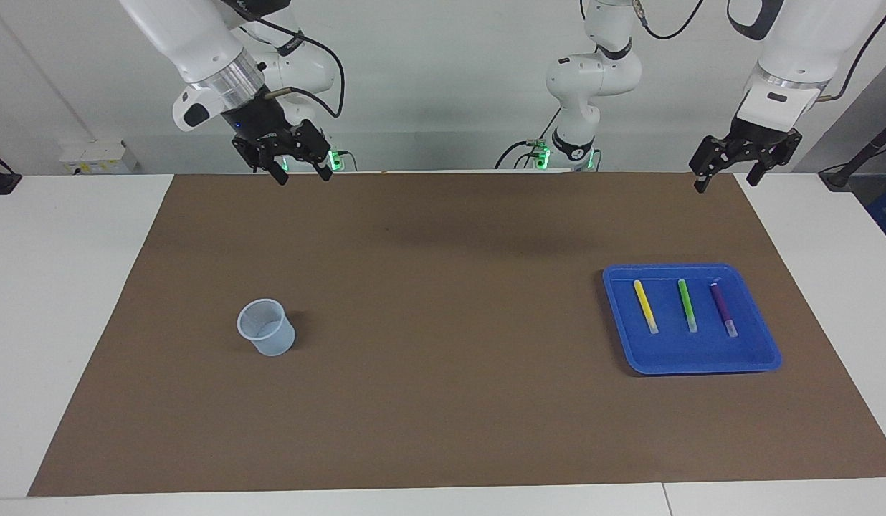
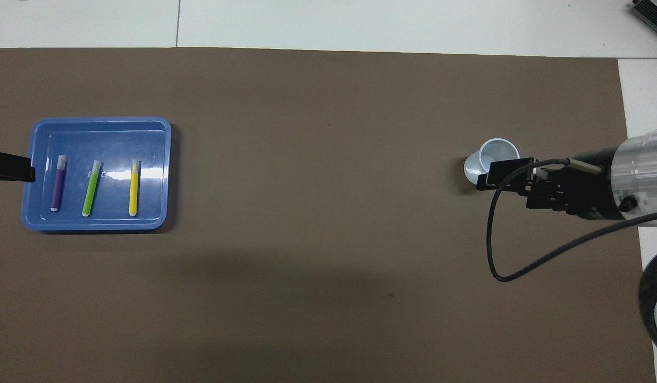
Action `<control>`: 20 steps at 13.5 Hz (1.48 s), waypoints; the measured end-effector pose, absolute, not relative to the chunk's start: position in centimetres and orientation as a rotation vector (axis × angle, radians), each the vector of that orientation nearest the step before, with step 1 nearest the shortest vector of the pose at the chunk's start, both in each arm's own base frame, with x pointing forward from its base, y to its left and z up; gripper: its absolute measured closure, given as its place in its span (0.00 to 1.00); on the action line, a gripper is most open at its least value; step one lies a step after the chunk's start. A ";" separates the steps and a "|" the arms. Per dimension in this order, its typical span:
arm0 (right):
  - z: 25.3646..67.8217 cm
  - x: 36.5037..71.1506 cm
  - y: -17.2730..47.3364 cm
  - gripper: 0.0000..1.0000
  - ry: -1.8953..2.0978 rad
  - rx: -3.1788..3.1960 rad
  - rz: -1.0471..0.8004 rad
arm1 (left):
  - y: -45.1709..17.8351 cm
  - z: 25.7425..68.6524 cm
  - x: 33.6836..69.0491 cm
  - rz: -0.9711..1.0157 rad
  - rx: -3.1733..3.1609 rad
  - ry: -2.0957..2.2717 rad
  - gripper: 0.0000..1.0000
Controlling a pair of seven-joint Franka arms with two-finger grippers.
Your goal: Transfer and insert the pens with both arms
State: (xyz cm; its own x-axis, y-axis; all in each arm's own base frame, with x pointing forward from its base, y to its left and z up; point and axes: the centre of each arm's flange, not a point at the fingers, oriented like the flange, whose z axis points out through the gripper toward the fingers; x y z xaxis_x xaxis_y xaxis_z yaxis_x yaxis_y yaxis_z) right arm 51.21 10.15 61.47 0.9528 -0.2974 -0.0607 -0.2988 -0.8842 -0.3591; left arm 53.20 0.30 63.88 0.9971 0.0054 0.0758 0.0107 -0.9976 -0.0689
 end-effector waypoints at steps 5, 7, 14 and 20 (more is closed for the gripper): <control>60.7 51.2 14.6 0.00 0.334 -2.734 -0.092 | 0.2 63.9 53.2 -0.118 -3.070 -0.007 0.00; 59.8 50.9 16.0 0.00 0.306 -2.738 -0.097 | 0.2 64.0 53.3 -0.135 -3.069 -0.005 0.00; 56.4 52.2 15.5 0.00 0.376 -2.703 -0.142 | 0.9 61.9 53.2 -0.171 -3.067 -0.038 0.00; 54.5 53.4 18.5 0.00 0.360 -2.668 -0.184 | 2.4 55.5 53.0 -0.125 -3.097 -0.099 0.05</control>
State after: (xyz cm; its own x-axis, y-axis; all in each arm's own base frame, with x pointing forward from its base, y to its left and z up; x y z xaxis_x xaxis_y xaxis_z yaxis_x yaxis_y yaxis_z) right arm 53.43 18.54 54.52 0.9574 -0.2800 0.0711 -0.2216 -0.8697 -0.4411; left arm 53.04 2.45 55.47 0.9947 0.0624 0.0815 0.0657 -0.9971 -0.0376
